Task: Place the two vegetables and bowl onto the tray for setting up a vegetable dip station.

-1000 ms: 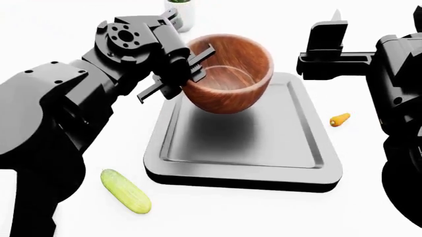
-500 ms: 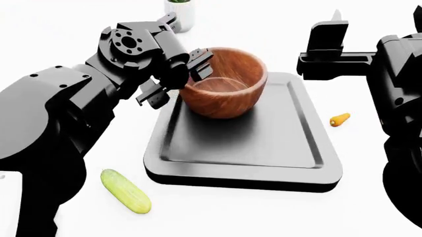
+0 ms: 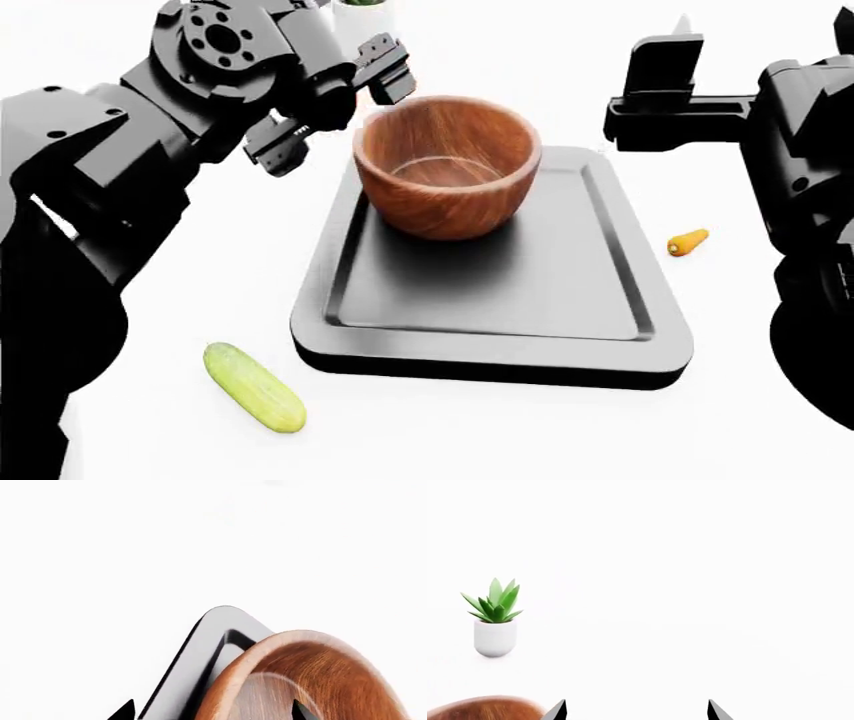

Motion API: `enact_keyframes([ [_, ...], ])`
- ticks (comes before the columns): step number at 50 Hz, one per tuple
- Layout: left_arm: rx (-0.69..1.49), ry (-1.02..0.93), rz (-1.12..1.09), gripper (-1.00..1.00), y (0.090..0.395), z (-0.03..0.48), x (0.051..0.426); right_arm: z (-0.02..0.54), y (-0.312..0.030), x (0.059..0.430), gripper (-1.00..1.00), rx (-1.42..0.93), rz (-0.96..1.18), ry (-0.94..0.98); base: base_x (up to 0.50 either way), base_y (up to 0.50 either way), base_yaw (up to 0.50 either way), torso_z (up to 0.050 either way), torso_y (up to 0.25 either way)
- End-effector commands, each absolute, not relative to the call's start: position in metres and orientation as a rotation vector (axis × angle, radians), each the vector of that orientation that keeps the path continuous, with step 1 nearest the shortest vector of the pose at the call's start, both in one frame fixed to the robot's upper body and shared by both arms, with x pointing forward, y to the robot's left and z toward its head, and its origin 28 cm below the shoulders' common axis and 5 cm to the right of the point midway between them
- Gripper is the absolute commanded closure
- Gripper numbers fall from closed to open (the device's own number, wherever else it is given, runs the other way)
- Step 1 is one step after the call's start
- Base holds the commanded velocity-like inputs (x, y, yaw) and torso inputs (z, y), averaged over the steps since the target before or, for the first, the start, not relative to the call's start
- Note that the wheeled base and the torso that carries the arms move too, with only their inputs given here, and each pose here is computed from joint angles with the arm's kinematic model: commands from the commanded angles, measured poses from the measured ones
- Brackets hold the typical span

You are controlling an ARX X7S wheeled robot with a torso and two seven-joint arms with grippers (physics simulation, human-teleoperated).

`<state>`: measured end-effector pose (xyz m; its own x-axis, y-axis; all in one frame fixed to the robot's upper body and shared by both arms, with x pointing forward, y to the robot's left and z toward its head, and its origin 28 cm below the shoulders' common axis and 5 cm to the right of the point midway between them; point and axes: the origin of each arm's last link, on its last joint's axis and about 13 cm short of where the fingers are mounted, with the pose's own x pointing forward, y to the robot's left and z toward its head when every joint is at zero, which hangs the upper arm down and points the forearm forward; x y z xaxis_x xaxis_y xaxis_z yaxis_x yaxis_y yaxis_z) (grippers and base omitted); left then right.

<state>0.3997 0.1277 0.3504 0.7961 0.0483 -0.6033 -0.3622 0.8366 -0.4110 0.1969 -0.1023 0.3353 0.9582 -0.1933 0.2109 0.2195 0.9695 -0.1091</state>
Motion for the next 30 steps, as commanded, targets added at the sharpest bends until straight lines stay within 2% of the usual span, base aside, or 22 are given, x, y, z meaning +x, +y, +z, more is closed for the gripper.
enact_keyframes([
  [1,-0.514,0.324,0.238,-1.00,0.169,0.402,0.371,0.344,-0.112,0.222,-1.00,-0.153,-0.236,-0.152,0.00,0.00,0.00,0.000,0.000],
  [7,-0.457,0.216,0.249,-1.00,0.194,0.404,0.351,0.343,-0.121,0.238,-1.00,-0.168,-0.247,-0.085,0.00,0.00,0.00,0.000,0.000],
  [13,-0.392,0.002,0.166,-1.00,0.218,0.401,0.327,0.349,-0.129,0.250,-1.00,-0.152,-0.232,-0.046,0.00,0.00,0.00,0.000,0.000],
  [19,-0.313,-0.144,0.082,-1.00,0.226,0.398,0.302,0.350,-0.135,0.260,-1.00,-0.122,-0.210,0.017,0.00,0.00,0.00,0.000,0.000],
  [30,-0.282,-0.230,0.072,-1.00,0.232,0.412,0.285,0.347,-0.153,0.274,-1.00,-0.044,-0.208,0.140,0.00,0.00,0.00,0.000,0.000],
])
